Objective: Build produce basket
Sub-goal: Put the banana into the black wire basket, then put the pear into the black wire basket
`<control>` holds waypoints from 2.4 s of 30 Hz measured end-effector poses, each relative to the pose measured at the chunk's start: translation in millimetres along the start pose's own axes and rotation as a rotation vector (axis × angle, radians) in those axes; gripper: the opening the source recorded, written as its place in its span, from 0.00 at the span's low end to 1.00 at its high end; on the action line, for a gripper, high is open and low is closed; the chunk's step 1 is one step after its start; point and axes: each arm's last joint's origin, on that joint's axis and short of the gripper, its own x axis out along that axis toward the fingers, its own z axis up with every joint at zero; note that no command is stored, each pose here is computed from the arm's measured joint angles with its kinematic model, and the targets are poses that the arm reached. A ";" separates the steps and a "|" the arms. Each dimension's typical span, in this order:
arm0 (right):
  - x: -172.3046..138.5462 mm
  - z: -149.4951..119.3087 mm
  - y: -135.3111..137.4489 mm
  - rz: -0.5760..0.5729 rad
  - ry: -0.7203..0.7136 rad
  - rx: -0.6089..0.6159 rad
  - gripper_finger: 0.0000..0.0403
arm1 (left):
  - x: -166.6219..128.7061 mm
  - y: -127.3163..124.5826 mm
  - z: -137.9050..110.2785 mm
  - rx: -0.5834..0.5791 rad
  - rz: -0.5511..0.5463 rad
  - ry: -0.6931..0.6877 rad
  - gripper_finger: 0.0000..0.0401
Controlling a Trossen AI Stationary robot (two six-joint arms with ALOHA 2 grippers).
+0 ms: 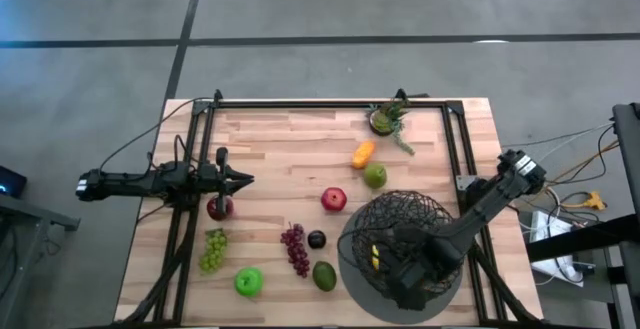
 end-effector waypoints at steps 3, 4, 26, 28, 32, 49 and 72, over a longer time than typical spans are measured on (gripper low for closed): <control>12.1 0.6 -1.4 -0.066 0.014 -0.063 0.33 | 0.0 0.0 0.0 0.000 0.000 0.000 0.05; 15.8 0.2 -2.2 -0.081 0.019 -0.075 0.33 | 0.0 0.0 0.0 0.000 0.000 0.000 0.05; 63.1 -13.1 -15.8 -0.127 0.036 -0.069 0.47 | 0.0 0.0 0.0 0.000 0.000 0.000 0.05; 63.1 -13.0 -15.8 -0.126 0.035 -0.069 0.50 | 0.0 0.0 0.0 0.000 0.000 0.000 0.05; 63.0 -13.2 -15.6 -0.124 0.038 -0.068 0.57 | 0.0 0.0 0.0 0.000 0.000 0.000 0.05; -31.2 -17.8 -28.7 0.009 -0.270 0.240 0.64 | 0.0 0.0 0.0 0.000 0.000 0.000 0.05; -83.7 -14.8 -66.0 -0.418 -1.098 0.610 0.55 | -1.2 0.3 15.3 -0.023 0.001 -0.158 0.05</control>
